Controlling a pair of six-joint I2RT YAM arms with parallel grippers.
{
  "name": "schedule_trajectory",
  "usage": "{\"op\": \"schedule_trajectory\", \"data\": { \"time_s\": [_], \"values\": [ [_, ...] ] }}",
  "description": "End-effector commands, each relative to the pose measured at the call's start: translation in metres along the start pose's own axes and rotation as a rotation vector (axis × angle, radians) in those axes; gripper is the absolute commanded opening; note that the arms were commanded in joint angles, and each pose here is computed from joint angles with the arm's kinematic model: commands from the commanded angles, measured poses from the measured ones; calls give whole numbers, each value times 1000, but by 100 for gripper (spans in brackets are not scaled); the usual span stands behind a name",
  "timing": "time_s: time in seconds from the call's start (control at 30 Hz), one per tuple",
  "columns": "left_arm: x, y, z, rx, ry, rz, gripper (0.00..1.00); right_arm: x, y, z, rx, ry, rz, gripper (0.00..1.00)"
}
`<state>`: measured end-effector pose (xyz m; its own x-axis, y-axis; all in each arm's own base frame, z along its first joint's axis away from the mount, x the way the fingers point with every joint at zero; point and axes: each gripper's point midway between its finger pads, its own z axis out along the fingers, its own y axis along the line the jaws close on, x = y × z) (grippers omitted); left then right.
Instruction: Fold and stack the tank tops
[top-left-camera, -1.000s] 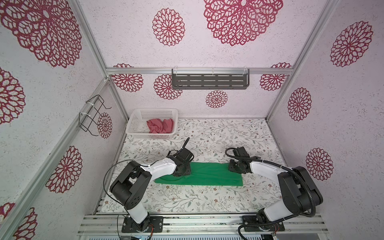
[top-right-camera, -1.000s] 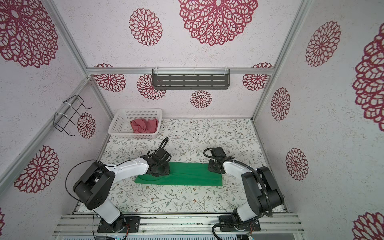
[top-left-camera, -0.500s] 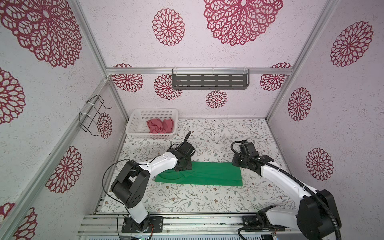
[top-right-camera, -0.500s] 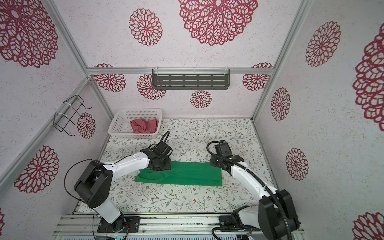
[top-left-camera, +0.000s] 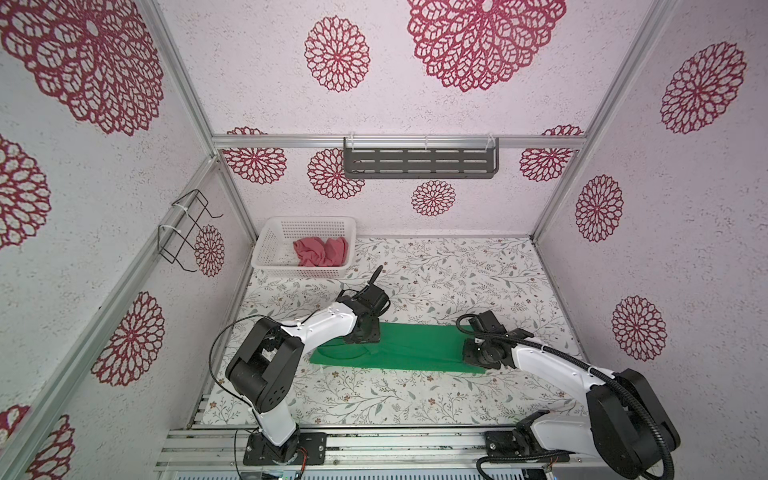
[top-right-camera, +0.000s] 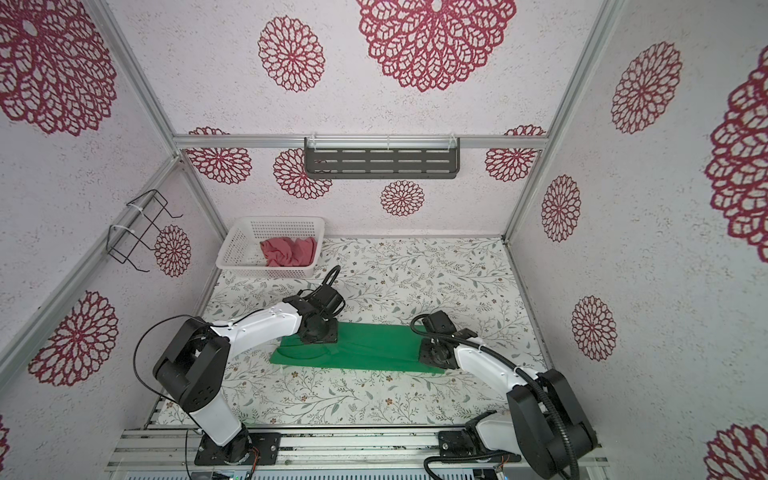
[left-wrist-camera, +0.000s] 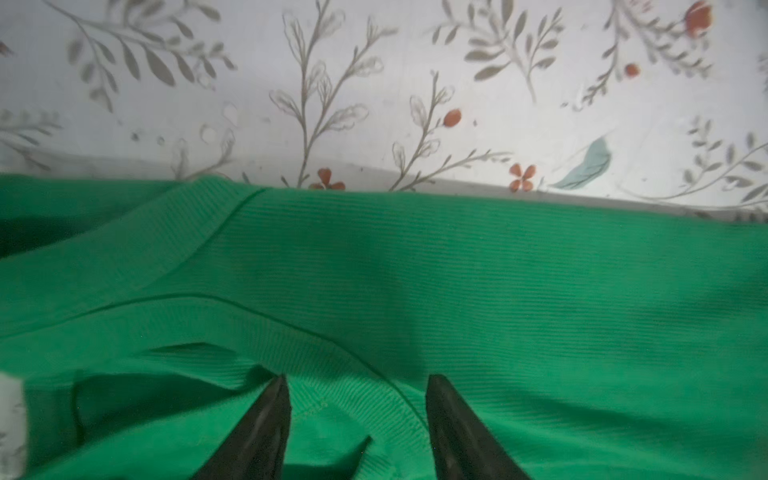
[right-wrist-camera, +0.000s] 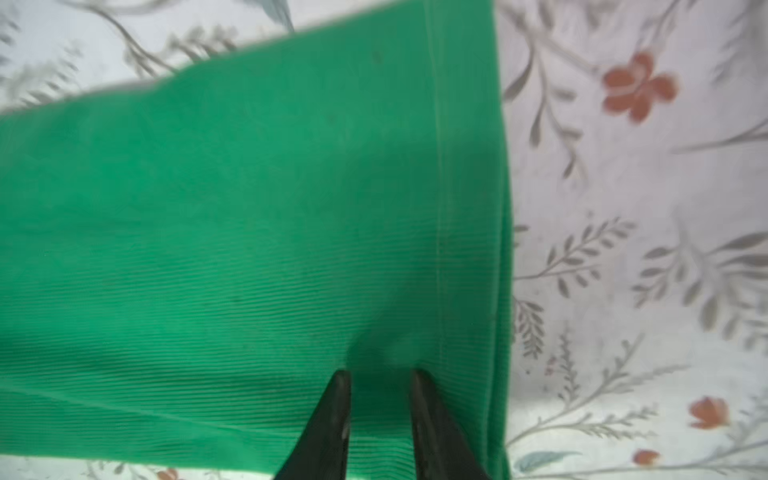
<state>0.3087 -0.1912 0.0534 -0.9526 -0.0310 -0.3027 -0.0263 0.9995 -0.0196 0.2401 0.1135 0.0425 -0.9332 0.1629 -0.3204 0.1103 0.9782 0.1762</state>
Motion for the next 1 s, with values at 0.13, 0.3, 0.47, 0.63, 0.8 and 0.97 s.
{"op": "schedule_trajectory", "data": {
  "time_s": [0.13,0.3,0.47,0.63,0.8,0.97],
  "values": [
    [-12,51,-38,-130,-29,10,61,-63,25,-61,-108,-296,-168,70],
    [13,67,-18,-105,59,-53,56,-54,26,-44,-50,-163,-215,54],
    [29,69,10,-82,119,-91,51,-48,29,-25,-54,-113,-205,36],
    [26,63,31,-69,129,-99,47,-42,27,-5,-32,-71,-214,34],
    [20,54,54,-54,140,-86,44,-32,18,18,7,-33,-209,30],
    [0,34,76,-12,149,-50,44,-12,6,35,29,15,-153,28]
  ]
}}
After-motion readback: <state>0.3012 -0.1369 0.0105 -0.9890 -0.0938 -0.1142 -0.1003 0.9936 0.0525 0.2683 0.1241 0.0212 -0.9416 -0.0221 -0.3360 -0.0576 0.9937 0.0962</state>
